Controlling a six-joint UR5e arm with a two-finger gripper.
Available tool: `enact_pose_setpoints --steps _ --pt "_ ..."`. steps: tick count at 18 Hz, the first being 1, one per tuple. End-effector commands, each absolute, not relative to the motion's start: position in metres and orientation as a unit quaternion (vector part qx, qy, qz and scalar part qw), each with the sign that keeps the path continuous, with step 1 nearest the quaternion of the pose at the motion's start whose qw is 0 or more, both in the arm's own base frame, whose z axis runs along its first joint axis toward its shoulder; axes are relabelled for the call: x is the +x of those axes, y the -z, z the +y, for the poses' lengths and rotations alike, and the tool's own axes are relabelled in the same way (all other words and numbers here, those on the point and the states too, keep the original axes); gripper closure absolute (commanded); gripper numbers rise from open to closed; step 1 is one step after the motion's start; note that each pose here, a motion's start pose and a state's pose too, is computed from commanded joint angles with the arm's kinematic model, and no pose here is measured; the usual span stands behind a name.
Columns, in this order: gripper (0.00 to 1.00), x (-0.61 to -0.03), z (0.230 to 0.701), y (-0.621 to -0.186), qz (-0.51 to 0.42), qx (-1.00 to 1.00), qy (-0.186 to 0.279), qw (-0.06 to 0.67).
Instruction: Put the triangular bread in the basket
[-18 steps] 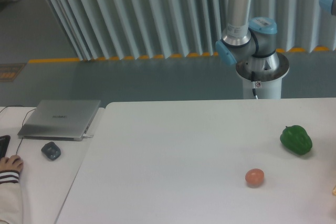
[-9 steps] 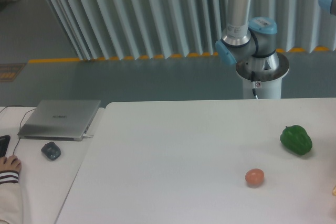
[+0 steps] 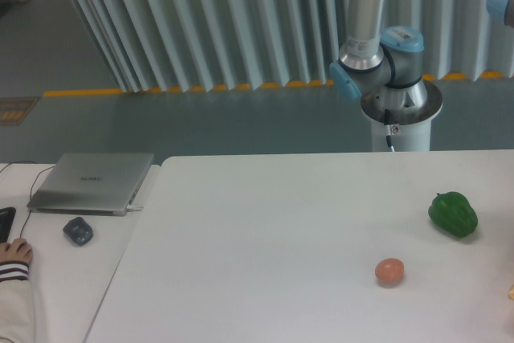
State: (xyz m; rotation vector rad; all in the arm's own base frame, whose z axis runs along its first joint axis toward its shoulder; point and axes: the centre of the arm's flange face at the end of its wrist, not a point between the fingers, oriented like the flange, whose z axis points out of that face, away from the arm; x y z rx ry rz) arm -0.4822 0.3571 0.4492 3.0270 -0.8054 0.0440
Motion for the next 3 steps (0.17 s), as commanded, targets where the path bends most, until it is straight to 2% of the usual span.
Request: enact_pose_setpoints --steps 3 --pt "0.0 -0.4826 0.3573 -0.4483 -0.257 0.966 -0.015 0.005"
